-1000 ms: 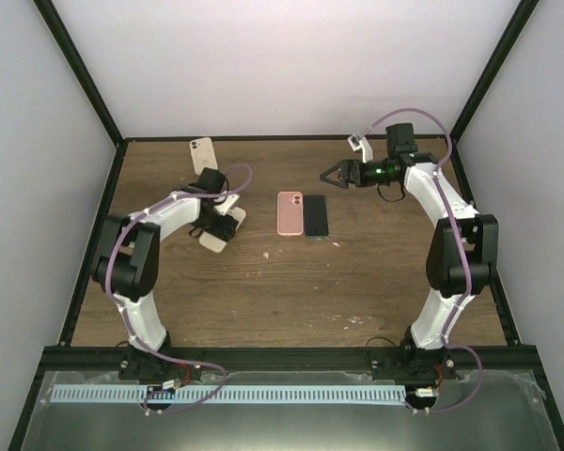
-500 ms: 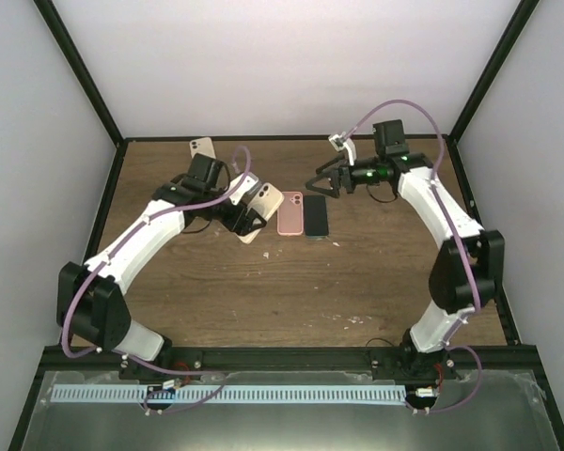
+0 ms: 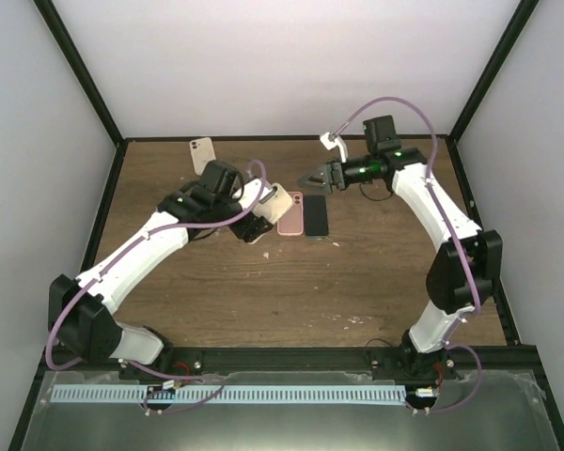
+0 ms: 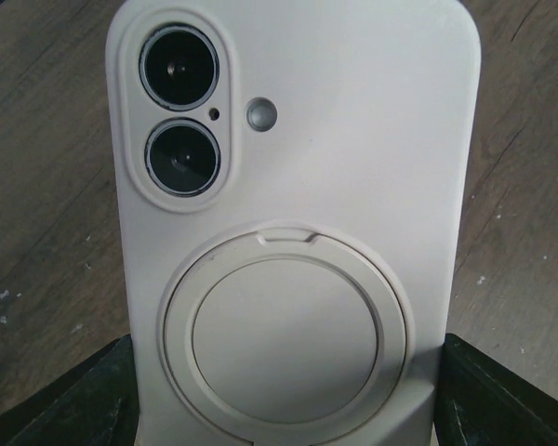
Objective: Take the phone out of the phone case
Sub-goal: Pick up the phone at the center of the board.
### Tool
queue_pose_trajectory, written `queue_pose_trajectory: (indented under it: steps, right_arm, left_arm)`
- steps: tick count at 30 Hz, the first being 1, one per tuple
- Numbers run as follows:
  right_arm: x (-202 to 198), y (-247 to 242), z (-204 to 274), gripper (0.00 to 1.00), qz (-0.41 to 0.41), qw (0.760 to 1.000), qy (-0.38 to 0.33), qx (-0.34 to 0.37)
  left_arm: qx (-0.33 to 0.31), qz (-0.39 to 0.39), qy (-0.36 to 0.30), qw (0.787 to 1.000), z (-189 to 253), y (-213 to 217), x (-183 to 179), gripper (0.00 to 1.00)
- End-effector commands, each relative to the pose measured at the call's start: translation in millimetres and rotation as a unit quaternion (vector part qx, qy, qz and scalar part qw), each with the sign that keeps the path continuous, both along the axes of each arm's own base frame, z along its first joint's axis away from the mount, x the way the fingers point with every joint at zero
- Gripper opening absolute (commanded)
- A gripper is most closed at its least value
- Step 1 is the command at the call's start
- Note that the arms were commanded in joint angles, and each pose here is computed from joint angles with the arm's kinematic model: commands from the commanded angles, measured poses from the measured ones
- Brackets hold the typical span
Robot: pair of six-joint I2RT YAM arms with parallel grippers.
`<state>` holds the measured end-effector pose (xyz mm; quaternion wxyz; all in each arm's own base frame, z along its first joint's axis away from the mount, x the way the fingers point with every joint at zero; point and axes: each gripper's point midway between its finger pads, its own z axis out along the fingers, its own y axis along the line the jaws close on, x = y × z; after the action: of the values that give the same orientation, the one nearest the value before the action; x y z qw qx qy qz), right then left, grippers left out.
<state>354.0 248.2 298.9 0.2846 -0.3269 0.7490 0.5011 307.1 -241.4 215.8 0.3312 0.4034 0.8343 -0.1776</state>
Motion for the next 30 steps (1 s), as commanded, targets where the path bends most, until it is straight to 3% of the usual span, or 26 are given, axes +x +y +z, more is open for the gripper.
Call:
queue_pose_trajectory:
  steps: [1,7,22,24,27,30]
  right_arm:
    - [-17.4,21.5,-11.3,0.81,0.019,0.997,0.08,-0.001]
    - [-29.6,38.2,-36.2,0.71,0.035,0.993,0.108,-0.014]
    - [-29.8,45.7,-52.9,0.07,0.053,0.983,0.176,0.006]
    - [-30.7,46.6,-49.9,0.01,0.057,0.982,0.179,0.012]
    - [-27.2,44.1,-42.4,0.01,0.054,0.983,0.177,0.019]
    - [-18.5,34.3,-32.8,0.01,0.044,0.979,0.193,0.043]
  left_arm:
    - [0.022,0.005,-0.075,0.997,18.3,-10.6,16.3,0.36]
    - [0.043,-0.002,-0.1,0.994,21.5,-22.1,12.9,0.36]
    - [0.084,-0.011,-0.141,0.986,26.4,-30.0,20.1,0.41]
    - [0.09,-0.01,-0.147,0.985,28.3,-29.0,21.7,0.48]
    - [0.106,-0.007,-0.163,0.981,32.0,-25.8,24.7,0.68]
    - [0.131,-0.007,-0.195,0.972,38.4,-22.8,25.1,0.97]
